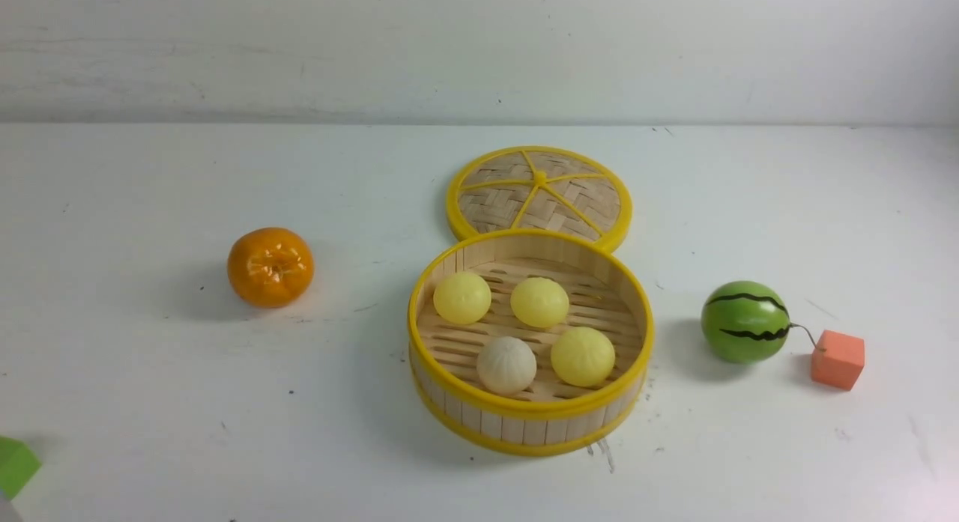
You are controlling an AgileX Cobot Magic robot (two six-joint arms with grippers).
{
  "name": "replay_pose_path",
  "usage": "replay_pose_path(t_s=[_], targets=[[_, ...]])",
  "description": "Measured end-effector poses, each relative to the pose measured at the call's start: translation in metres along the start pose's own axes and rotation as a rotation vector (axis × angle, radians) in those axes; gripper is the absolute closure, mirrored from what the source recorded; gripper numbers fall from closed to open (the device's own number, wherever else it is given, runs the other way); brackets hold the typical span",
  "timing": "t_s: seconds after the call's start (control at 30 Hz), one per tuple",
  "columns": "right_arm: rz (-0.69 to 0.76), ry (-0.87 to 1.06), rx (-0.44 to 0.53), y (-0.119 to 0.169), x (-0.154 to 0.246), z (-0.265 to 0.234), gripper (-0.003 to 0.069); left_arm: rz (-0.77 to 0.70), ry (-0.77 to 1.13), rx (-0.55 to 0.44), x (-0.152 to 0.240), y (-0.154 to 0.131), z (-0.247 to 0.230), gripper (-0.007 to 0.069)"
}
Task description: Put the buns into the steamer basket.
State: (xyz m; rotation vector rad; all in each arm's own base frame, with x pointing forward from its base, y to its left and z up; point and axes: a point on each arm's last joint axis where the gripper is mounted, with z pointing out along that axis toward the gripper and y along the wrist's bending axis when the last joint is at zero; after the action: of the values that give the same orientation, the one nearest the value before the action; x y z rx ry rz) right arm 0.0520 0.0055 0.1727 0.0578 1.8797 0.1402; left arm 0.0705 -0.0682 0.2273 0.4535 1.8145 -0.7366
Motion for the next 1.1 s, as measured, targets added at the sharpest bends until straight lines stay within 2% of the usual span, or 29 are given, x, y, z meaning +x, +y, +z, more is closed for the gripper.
replay_pose_path(t_s=[0.23,0.37,0.4,0.47,0.5,0.57,0.7,0.87,1.1], targets=[[0.002,0.000,-0.001,0.000,0.000,0.000,0.0637,0.041,-0.024,-0.017,0.001,0.003,-0.002,0.0419],[0.002,0.000,-0.001,0.000,0.000,0.000,0.0633,-0.005,-0.116,-0.130,0.000,0.014,-0.011,0.0450],[0.002,0.000,-0.001,0.000,0.000,0.000,0.0629,-0.047,-0.182,-0.202,0.000,0.021,-0.018,0.0497],[0.002,0.000,-0.001,0.000,0.000,0.000,0.0628,-0.073,-0.239,-0.269,0.002,0.026,-0.025,0.0533],[0.002,0.000,-0.001,0.000,0.000,0.000,0.0627,-0.088,-0.298,-0.342,0.007,0.031,-0.033,0.0592],[0.002,0.000,-0.001,0.000,0.000,0.000,0.0627,-0.102,-0.334,-0.416,0.016,0.036,-0.038,0.0639],[0.002,0.001,-0.001,0.000,0.000,0.000,0.0624,-0.159,-0.283,-0.513,0.039,0.043,-0.040,0.0638],[0.002,0.001,-0.001,0.000,0.000,0.000,0.0617,-0.243,-0.114,-0.527,0.058,0.044,-0.037,0.0638],[0.002,0.002,-0.001,0.000,0.000,0.000,0.0608,-0.269,-0.107,-0.518,0.059,0.043,-0.037,0.0638]])
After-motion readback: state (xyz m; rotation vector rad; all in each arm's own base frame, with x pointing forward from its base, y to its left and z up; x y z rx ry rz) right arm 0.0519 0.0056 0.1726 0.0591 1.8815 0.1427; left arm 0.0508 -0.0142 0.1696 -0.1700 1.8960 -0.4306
